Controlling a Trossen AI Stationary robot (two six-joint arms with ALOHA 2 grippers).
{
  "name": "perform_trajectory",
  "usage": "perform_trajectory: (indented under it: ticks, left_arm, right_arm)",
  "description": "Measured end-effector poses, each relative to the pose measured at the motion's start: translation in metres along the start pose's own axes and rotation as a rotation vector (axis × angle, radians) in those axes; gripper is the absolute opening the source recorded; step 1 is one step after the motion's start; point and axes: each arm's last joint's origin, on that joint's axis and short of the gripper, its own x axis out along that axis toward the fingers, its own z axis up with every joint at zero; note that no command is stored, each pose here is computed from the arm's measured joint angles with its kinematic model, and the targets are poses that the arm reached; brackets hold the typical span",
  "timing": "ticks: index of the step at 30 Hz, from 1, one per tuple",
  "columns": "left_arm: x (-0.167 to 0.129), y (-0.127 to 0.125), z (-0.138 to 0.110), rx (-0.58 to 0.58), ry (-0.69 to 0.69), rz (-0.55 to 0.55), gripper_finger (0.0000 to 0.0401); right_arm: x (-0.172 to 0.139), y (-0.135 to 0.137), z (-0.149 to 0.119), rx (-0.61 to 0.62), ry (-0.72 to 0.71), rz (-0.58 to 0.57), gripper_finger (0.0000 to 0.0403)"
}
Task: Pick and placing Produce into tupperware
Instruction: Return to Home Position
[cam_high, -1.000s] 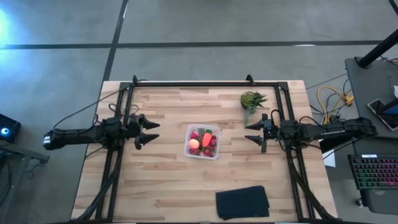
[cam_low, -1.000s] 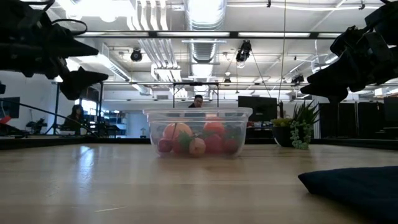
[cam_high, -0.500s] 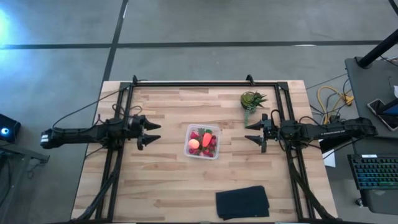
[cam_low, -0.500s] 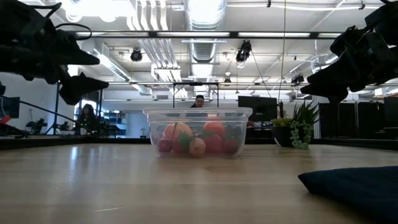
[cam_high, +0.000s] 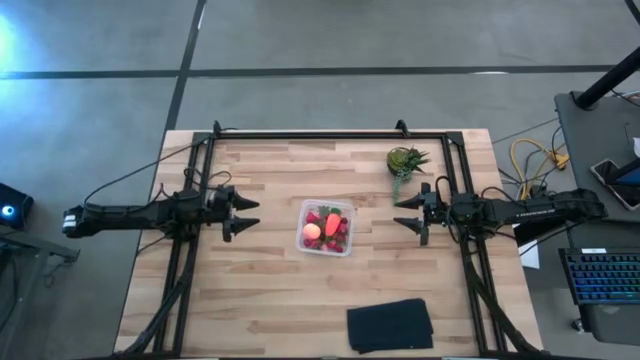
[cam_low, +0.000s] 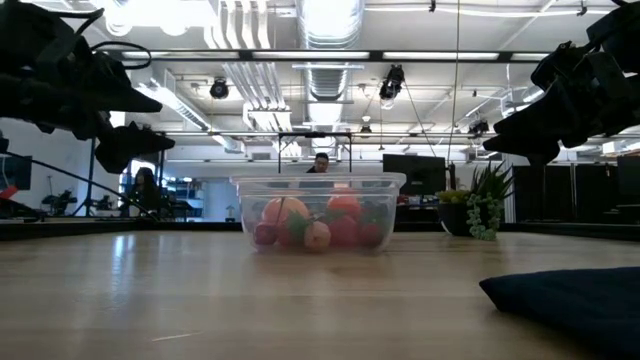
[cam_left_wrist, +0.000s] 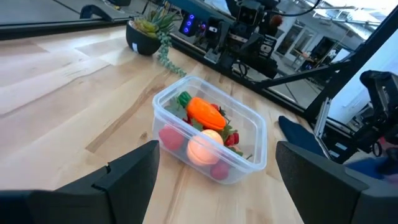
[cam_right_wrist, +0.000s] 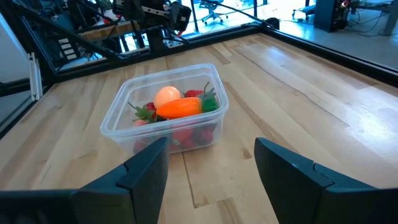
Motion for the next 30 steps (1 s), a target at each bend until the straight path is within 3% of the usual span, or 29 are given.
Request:
perform_trajectory:
  ticks: [30]
  left_arm:
    - [0.0013,0.0007,-0.0015,0.000,0.018,0.009,0.0306]
  right_arm:
    - [0.0000,0.0000,0.0000,0.000,0.000,0.000,0.0228]
